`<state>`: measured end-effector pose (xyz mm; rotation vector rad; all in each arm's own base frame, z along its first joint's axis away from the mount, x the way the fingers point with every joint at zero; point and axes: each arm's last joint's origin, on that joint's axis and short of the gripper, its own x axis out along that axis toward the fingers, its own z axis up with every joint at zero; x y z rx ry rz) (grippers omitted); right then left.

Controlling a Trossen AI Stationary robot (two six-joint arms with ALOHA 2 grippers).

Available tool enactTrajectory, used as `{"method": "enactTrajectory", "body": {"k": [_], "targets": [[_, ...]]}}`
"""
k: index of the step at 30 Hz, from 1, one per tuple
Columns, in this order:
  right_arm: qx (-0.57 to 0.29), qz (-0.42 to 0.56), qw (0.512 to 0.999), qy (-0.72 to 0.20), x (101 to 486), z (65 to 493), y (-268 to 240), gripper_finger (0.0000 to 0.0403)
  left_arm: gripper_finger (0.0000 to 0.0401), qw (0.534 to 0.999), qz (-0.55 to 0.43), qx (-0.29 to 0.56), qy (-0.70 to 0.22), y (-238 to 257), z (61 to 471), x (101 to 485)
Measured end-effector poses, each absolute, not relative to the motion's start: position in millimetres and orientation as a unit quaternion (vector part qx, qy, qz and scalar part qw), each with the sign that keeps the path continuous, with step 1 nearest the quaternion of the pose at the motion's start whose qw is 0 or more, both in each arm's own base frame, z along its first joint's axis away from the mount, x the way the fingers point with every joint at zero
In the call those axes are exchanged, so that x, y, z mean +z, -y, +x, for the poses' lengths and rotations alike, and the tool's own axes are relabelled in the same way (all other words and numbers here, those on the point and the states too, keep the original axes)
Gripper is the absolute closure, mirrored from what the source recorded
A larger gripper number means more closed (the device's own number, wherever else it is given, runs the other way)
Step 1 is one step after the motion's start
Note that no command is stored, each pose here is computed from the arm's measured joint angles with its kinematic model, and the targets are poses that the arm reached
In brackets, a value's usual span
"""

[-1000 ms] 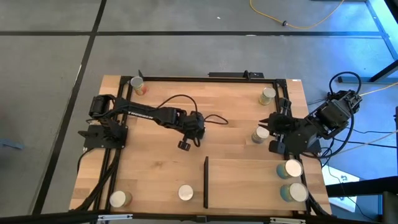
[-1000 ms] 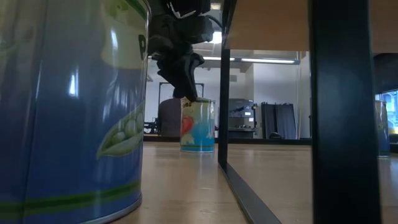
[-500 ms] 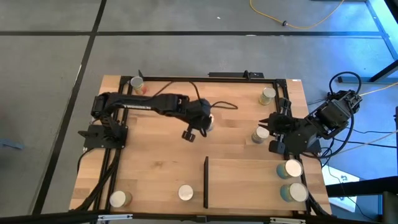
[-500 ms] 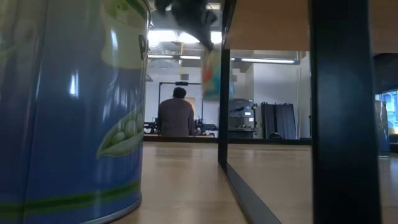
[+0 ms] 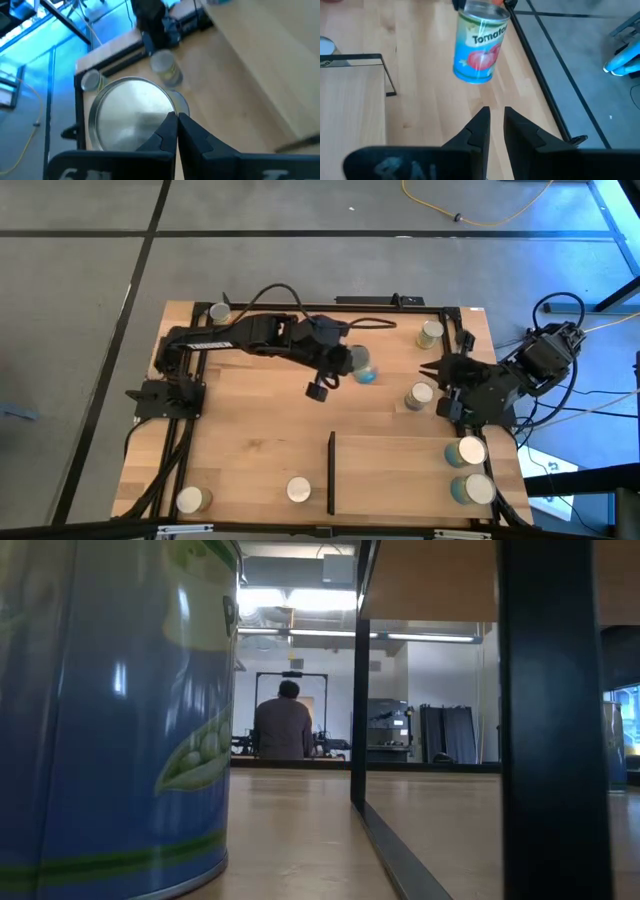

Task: Pick and place cans onto a shelf
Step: Put the canned tomatoes on the shelf

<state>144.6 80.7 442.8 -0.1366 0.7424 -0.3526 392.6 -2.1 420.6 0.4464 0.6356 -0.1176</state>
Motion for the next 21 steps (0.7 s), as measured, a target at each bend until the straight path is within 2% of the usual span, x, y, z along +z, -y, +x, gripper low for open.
{"method": "enactTrajectory", "body": {"k": [7, 13, 21], "targets": [[-0.17, -0.061, 0.919, -0.352, 446.5, 137.6, -75.5, 0.0346, 0.0401, 0.933, 0.219, -0.081, -0.273, 25.1, 414.9, 435.6], [-0.162, -0.07, 0.921, -0.348, 449.3, 131.7, -71.2, 0.0346, 0.0401, 0.939, 0.192, -0.151, -0.242, 50.5, 430.7, 423.4], [-0.143, -0.068, 0.924, -0.348, 452.7, 122.8, -65.4, 0.0346, 0.0401, 0.926, 0.167, -0.203, -0.271, 86.3, 439.1, 401.0]]}}
